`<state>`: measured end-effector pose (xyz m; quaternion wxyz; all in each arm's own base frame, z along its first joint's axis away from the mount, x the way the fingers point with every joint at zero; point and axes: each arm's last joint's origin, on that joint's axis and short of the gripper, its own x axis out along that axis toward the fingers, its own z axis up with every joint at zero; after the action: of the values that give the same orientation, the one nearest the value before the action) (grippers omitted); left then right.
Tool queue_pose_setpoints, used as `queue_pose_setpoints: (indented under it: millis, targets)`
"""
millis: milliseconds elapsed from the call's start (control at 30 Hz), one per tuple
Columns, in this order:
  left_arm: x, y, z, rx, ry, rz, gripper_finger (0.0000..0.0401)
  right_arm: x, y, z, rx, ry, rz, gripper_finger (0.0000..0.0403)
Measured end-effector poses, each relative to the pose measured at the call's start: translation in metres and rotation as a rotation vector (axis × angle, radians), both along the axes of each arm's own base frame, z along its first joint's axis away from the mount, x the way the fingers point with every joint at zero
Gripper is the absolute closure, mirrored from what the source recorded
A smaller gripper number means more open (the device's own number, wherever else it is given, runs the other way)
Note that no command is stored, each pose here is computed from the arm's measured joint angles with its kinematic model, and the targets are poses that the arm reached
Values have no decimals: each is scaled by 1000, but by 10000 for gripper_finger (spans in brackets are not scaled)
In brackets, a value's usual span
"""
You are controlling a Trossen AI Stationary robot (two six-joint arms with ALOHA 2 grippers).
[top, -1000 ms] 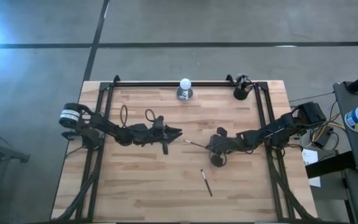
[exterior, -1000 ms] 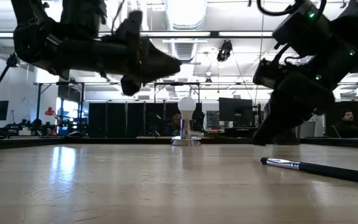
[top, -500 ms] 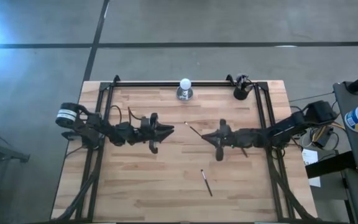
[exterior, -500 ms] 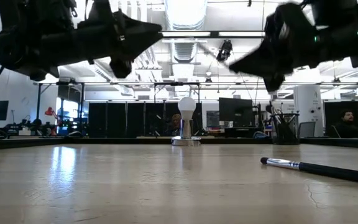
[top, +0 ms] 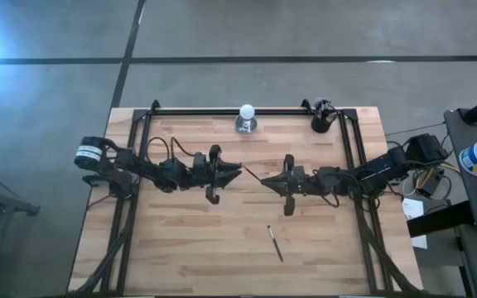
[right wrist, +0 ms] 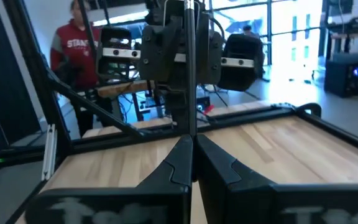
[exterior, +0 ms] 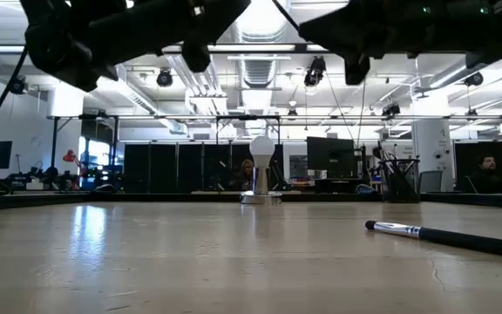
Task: Pick & Place Makeup Supplies
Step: Put the makeup brush into the makeup holder
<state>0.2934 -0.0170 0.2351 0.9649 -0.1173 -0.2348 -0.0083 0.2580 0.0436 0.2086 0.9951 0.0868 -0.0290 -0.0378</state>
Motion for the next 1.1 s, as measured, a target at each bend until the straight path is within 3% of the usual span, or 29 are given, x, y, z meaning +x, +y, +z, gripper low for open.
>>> queue_pose_setpoints:
  millis: [533,800,933,1100]
  targets:
    - [11,-3,19,67,-50,-57,327,5,2,-1,-20,9,25,394]
    - [19,-3,22,81,-6,-50,389,5,2,-2,-20,19,30,394]
    - [21,-3,21,79,60,-44,391,3,2,-5,-12,88,26,387]
    - [29,-1,22,60,225,19,391,-6,-3,-7,-6,216,-51,346]
